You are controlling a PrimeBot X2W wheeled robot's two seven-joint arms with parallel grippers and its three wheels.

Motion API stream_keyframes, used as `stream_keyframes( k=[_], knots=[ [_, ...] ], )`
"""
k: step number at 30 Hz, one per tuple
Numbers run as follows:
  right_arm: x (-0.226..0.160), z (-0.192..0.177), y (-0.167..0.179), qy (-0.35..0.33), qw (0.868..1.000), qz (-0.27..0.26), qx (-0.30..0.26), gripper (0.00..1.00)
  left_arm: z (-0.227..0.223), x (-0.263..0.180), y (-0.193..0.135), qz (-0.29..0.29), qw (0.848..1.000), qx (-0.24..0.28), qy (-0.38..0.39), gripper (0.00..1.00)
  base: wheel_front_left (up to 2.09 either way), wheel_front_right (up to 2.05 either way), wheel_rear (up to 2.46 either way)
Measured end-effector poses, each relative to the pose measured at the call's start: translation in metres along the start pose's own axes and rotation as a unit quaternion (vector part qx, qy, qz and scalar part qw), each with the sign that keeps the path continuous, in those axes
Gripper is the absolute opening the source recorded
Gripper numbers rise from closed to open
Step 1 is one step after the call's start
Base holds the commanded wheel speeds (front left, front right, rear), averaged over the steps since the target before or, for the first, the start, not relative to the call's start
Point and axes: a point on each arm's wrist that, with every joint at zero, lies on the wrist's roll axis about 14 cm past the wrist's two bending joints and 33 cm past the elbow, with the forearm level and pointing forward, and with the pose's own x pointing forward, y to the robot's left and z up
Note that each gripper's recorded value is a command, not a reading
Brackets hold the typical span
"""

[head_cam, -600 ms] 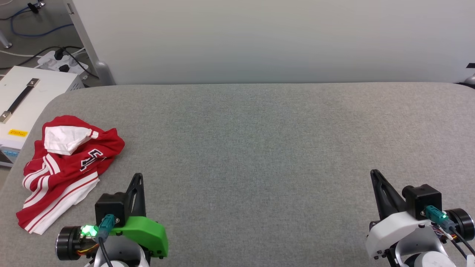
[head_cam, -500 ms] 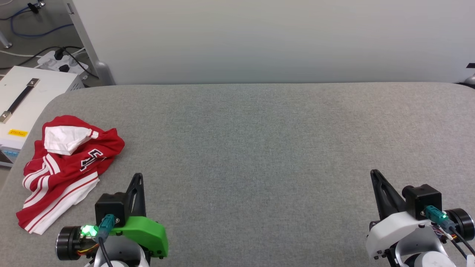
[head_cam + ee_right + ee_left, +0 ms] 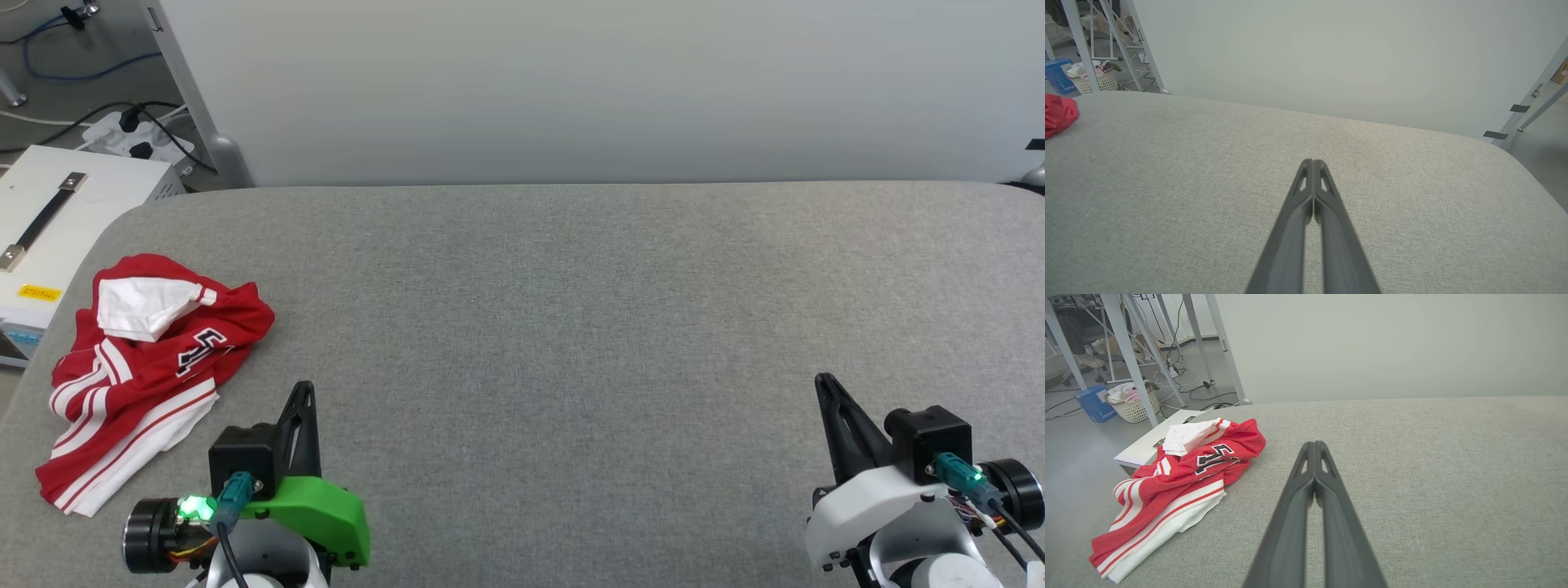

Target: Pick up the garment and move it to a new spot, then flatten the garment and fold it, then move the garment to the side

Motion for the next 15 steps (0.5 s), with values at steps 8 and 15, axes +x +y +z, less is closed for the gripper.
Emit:
stream_keyframes(
  k=[8,15],
  knots=[
    [0.0000,0.0000,-0.0001,0.000,1.000,0.000,0.000,0.00,0.0000,0.0000,-0.0001,0.000,1.000,0.000,0.000,0.00,0.00,0.00,0.00],
    [0.0000,0.0000,0.0000,0.000,1.000,0.000,0.000,0.00,0.0000,0.0000,0.0000,0.000,1.000,0.000,0.000,0.00,0.00,0.00,0.00]
  ],
)
